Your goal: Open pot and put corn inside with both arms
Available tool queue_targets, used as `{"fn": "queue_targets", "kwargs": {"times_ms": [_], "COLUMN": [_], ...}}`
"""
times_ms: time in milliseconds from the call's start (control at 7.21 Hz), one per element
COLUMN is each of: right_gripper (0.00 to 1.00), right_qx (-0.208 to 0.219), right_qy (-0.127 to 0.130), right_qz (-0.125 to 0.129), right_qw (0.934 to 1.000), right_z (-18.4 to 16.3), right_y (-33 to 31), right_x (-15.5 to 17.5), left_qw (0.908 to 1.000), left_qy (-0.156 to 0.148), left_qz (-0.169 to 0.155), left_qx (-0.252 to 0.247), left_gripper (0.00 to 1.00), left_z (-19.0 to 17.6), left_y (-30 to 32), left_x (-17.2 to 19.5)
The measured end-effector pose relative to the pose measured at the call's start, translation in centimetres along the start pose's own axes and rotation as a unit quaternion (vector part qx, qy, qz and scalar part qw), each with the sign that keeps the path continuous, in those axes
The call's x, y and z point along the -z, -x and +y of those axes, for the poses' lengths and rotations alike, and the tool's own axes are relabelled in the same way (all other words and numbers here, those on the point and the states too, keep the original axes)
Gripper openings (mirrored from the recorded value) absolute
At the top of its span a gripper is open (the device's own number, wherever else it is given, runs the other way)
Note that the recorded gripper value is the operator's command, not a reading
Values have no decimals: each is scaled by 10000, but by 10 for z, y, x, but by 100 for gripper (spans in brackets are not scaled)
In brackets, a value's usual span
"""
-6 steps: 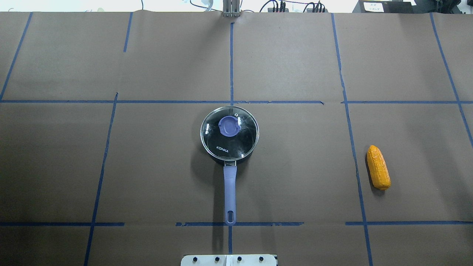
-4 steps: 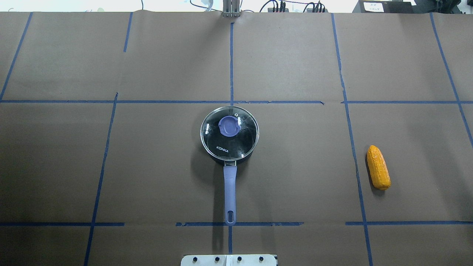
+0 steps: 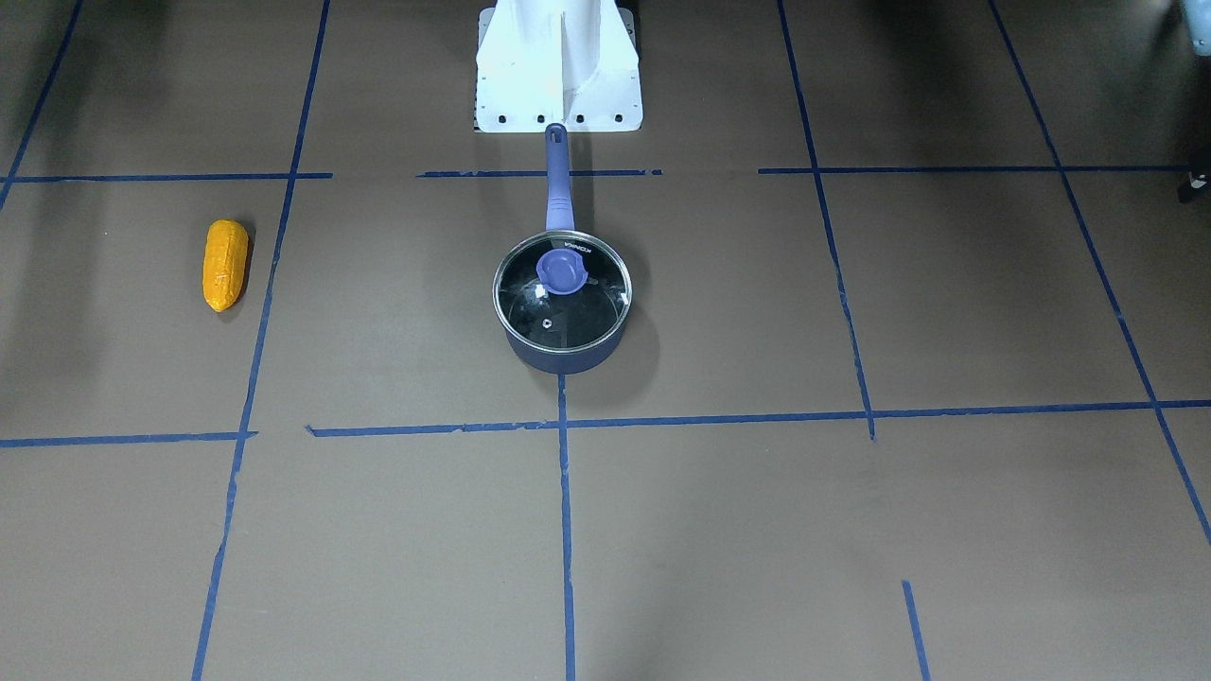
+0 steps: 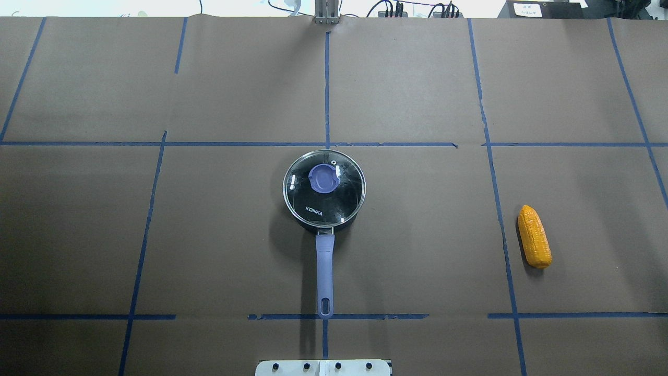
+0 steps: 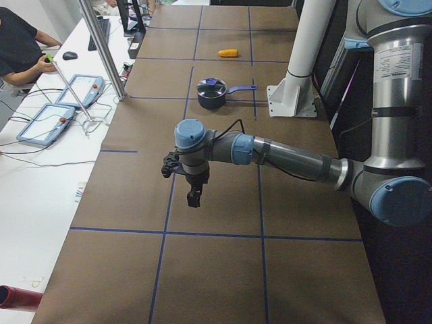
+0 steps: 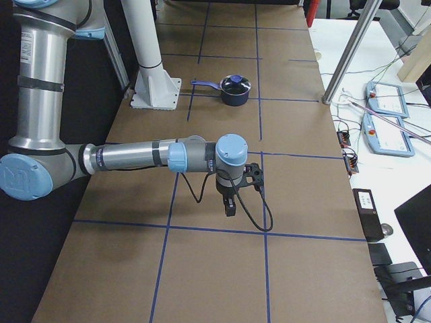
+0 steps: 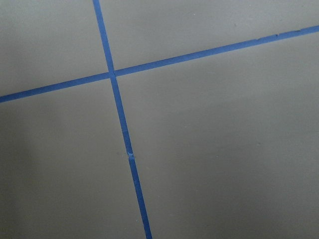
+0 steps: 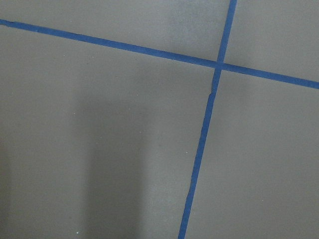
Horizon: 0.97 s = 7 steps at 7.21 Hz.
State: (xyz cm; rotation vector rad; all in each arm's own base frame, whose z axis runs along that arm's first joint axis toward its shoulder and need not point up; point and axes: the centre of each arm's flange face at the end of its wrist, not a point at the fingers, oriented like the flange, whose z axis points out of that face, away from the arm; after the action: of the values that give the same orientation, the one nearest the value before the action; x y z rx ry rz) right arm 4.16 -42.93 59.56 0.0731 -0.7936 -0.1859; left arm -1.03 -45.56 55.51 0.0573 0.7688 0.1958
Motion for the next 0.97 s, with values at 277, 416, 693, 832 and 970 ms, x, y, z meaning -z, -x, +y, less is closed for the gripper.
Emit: {"fn": "queue_targets", "kwargs": {"times_ms": [277,416,693,832,970], "right_gripper": [100,100,100,100,100], "right_qx": [-63,-70,-70,-57,-50], "right_qy": [0,3,16,24,25], "right_qz": [-25,-30,-38,-39,-40], "right_qw": [10000,10000,10000,10000,10000], "right_z": [0,0,7,11,13], "right_y": [0,0,-2,-3,-2], "right_x": [-1,-1,-3,-5,-5], "left_qw": [10000,10000,9999,9999,9997], "left_qy": [7,2,26,4,-39], "left_qz": [15,20,22,26,68], "left_qx": [85,89,126,146,245], "left_gripper": [100,100,100,100,100], "left_z": [0,0,0,0,-3], "left_y": [1,0,3,0,-6], "left_x": [-1,-1,-3,-1,2]}}
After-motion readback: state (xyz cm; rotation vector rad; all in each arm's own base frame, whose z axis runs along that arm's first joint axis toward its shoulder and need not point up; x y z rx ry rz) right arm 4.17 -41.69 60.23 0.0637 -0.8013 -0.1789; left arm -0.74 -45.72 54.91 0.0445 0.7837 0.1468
